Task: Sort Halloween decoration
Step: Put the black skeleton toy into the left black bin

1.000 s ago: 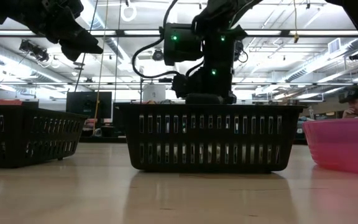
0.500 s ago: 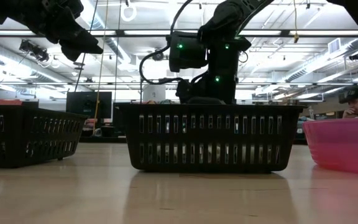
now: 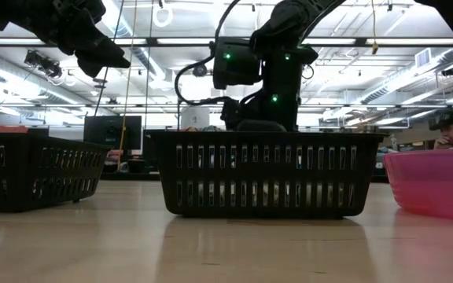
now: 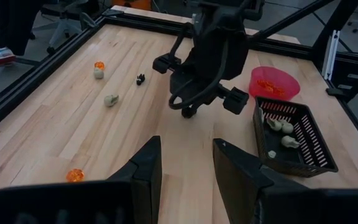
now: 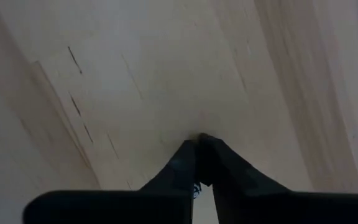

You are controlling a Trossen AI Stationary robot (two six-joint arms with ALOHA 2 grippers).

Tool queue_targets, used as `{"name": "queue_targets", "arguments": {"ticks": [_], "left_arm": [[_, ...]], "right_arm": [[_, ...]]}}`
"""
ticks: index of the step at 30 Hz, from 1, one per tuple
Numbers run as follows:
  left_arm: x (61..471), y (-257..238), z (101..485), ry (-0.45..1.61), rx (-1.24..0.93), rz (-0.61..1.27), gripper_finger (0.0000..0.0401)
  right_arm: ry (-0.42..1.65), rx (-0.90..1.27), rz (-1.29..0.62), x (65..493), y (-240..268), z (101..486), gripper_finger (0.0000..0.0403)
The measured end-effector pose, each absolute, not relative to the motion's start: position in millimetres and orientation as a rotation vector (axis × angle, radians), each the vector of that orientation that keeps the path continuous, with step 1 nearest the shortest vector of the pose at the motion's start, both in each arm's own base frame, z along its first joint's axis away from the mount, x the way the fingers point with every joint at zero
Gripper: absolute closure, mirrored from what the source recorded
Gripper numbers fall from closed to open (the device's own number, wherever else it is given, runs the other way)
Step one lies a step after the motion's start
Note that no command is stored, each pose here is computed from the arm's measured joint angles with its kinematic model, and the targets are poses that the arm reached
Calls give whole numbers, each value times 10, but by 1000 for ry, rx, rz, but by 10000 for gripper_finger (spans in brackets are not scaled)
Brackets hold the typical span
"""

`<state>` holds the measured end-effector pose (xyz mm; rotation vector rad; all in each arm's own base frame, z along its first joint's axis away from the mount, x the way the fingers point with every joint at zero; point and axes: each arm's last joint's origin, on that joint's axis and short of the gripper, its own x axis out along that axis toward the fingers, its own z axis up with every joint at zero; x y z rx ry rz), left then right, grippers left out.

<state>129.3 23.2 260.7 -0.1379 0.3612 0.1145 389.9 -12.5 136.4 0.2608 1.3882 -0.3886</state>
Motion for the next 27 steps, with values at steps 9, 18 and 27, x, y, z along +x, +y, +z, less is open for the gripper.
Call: {"name": "queue_targets", "arguments": {"ticks": [9,18,27], "left_arm": [[1293,231,2608,361,-137,114,285],[1293,231,2609,360,-137,114,285],[1293,231,2608,360,-137,114,285]], "right_arm": [[1189,267,-303,3944,52,1764,362],[952,271,-29,4163,313,1908,361],[652,191,137,4398,528,2030,360]]}}
